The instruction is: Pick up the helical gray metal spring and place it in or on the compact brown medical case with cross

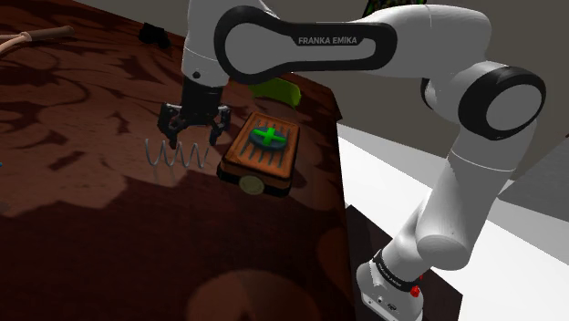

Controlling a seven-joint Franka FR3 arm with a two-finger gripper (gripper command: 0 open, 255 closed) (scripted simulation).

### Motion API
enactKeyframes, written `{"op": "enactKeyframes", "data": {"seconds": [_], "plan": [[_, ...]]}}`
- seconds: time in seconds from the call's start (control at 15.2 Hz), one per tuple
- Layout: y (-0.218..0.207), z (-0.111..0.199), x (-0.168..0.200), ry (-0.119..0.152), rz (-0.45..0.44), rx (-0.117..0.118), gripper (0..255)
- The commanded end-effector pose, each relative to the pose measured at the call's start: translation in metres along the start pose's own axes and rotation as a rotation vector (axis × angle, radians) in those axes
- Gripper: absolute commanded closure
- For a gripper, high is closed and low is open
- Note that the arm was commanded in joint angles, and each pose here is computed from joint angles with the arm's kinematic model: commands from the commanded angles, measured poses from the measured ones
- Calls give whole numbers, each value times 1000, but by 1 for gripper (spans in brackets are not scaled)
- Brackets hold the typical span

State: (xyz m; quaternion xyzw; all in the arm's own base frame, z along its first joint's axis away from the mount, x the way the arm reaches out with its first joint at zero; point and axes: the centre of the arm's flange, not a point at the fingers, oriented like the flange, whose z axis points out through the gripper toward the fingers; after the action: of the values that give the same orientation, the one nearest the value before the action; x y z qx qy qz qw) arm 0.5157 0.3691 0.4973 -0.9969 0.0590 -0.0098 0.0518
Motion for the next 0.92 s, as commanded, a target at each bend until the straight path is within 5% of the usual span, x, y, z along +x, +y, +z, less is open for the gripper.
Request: {"op": "enactKeyframes", "data": {"seconds": [0.0, 0.33, 0.86], "plan": [[-2, 8, 2, 2, 3, 1, 0], [-3, 37, 2, 2, 3, 1, 0], [-2, 37, 2, 2, 3, 1, 0]]}}
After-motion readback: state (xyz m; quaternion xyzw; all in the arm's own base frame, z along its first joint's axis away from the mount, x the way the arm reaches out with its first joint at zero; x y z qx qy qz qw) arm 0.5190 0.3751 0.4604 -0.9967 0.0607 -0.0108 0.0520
